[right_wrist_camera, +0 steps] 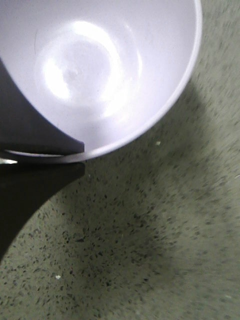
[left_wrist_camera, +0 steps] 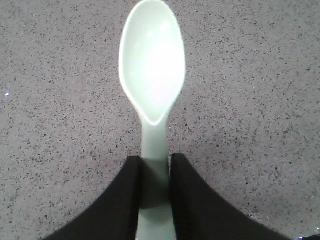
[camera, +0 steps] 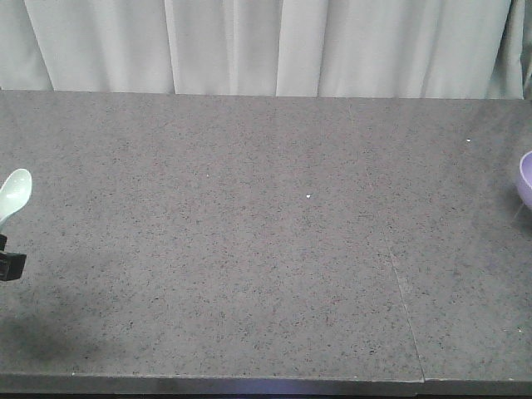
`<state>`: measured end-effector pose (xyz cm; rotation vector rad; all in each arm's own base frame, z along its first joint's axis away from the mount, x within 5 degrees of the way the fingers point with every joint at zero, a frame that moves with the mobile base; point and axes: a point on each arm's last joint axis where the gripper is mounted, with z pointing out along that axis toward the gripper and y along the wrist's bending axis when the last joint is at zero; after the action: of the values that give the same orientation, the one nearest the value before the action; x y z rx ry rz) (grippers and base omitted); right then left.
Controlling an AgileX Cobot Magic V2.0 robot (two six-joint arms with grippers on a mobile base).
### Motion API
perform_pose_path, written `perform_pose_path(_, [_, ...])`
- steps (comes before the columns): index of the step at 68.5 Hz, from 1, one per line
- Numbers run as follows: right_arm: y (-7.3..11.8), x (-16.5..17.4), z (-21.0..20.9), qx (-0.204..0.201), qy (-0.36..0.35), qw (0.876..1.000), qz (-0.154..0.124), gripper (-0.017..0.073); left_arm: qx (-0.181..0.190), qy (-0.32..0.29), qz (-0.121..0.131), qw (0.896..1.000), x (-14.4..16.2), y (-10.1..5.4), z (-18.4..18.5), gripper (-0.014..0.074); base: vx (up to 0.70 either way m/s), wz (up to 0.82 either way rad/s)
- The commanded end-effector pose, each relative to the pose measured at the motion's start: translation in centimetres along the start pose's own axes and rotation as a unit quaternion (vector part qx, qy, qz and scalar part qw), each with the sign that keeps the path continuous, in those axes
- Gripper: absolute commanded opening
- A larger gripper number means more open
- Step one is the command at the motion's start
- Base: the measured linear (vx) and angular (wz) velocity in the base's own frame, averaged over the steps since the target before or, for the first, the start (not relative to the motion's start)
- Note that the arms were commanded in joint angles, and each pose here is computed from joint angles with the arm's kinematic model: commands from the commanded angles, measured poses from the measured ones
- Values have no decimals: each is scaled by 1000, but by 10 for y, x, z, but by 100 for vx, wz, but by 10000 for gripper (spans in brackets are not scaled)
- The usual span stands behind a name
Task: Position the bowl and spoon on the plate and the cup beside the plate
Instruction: 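Grip the bowl rim with the right gripper and lift it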
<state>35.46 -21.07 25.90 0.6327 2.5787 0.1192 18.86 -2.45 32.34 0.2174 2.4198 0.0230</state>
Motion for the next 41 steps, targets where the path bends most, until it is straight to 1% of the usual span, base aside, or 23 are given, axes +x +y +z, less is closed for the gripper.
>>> perform_pose_path(1, [25,-11,-53,-12,-76,997,-31,-3,1,-46,-2,999,-10,0,-10,90,0,0])
perform_pose_path(10, [56,-5,-76,-30,-85,993,-70,-3,1,-46,-2,999,-10,0,-10,90,0,0])
perform_pose_path(18, [91,5,-100,-54,-93,988,-113,-3,1,-46,-2,999,-10,0,-10,90,0,0])
perform_pose_path(20, [98,7,-105,-58,-97,986,-122,-3,1,-46,-2,999,-10,0,-10,90,0,0])
perform_pose_path(22, [108,11,-111,-65,-100,983,-136,-3,1,-46,-2,999,-10,0,-10,90,0,0])
perform_pose_path(28, [130,24,-131,-85,-103,977,-167,-3,1,-46,-2,999,-10,0,-10,90,0,0])
perform_pose_path(31, [141,31,-141,-95,-101,972,-187,-3,1,-46,-2,999,-10,0,-10,90,0,0])
perform_pose_path(41, [175,57,-176,-131,-117,954,-241,-3,1,-46,-2,999,-10,0,-10,90,0,0])
